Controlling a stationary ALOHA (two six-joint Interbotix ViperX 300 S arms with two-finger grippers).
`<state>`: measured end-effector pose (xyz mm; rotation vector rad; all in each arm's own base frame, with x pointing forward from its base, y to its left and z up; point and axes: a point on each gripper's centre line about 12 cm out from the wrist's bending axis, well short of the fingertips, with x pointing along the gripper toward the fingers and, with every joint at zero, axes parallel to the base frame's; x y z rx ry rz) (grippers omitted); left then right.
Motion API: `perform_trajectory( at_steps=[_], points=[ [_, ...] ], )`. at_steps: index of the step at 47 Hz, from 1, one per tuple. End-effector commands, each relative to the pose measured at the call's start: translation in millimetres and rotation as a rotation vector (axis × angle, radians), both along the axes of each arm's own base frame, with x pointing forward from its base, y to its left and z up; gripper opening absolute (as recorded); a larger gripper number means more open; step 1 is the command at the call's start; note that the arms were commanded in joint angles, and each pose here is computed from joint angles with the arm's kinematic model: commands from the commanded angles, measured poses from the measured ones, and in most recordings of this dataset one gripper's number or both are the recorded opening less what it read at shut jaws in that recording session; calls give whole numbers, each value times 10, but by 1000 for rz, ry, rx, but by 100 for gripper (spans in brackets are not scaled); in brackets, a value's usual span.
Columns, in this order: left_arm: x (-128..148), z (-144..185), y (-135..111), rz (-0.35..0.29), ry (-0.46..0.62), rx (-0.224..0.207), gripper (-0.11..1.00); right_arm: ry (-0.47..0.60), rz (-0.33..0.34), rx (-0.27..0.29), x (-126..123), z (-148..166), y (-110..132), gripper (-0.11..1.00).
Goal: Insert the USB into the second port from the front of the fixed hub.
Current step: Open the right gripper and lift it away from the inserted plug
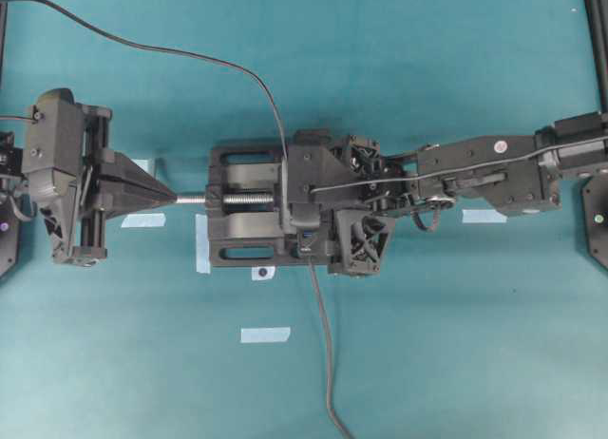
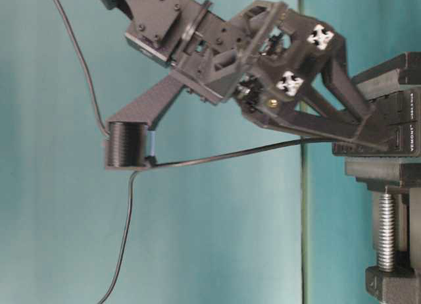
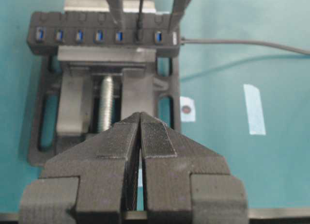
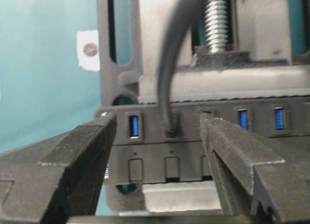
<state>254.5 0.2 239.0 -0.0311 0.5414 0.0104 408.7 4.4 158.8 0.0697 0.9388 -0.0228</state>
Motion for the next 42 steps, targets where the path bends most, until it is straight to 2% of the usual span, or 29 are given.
perform_trajectory(
  at_steps=[1,13,27,42],
  points=[
    [19,58,0,0,-23,0,0,-64,-9,2,-17,237,-26,76],
    [19,58,0,0,-23,0,0,-103,-11,1,-198,376,-39,76],
    [19,58,0,1,-23,-1,0,-238,-21,10,-377,555,-40,76],
    [24,70,0,1,-26,-1,0,-264,-20,8,-502,567,-40,76]
  ],
)
